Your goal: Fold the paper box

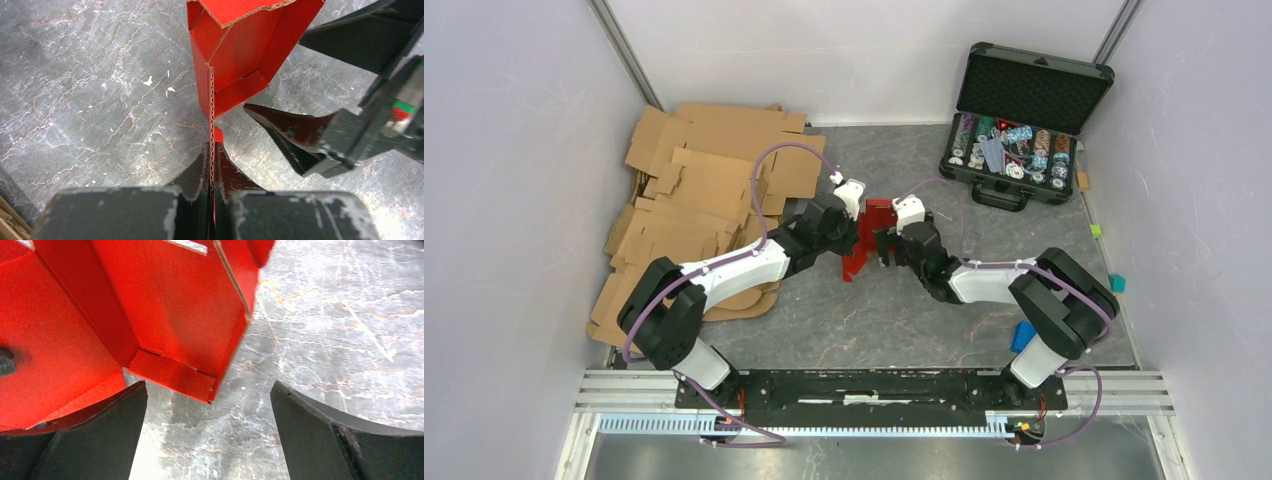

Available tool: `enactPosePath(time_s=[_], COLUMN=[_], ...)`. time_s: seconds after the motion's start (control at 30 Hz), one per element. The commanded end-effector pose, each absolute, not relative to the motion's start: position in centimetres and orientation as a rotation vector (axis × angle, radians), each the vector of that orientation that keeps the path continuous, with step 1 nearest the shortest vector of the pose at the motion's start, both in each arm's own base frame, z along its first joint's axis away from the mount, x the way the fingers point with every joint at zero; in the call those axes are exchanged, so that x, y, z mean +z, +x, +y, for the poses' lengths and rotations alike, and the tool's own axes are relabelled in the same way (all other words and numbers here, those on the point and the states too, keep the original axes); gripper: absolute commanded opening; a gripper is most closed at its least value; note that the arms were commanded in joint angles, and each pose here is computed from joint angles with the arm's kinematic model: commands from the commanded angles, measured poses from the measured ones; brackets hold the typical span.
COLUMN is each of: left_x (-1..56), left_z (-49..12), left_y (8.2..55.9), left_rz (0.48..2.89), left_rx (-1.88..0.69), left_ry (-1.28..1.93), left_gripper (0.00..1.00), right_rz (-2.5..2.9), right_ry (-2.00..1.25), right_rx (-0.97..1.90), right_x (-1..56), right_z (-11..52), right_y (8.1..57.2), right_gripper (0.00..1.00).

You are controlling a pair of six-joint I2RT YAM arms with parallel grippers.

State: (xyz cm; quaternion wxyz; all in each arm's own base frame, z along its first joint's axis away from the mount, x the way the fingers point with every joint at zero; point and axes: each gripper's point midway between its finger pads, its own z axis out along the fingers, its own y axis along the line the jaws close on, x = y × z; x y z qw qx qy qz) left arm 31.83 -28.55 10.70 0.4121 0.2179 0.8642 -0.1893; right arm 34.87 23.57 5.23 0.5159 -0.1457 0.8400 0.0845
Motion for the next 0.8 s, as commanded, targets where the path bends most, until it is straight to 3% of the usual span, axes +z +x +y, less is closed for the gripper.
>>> enactPosePath(time_s=[0.0, 0.27, 0.57, 0.77], left_x=[9.0, 9.1, 10.1, 11.6], left_z=[-28.2, -28.3, -29.2, -28.9], left_y=[29.6, 29.6, 29.2, 29.6], left_rz=[2.259, 2.269, 2.333, 2.339], left_rx=[-0.490, -0.484, -0.532, -0.512], left_ry=[0.610, 0.619, 0.613, 0.568], left_gripper=[0.05, 0.09, 0.34, 0.48], right_rz=[1.929, 1.804, 1.800, 1.789], right_ry=[-0.354, -0.405, -0.333, -0.392], right_rx=[0.200, 0.179, 0.129, 0.284], right_x=[8.0, 13.7, 18.3, 20.1], right_z=[22.5, 21.3, 19.4, 21.1], right_y=[34.9, 35.4, 39.0, 41.2], right_gripper=[0.98, 0.98, 0.98, 0.98])
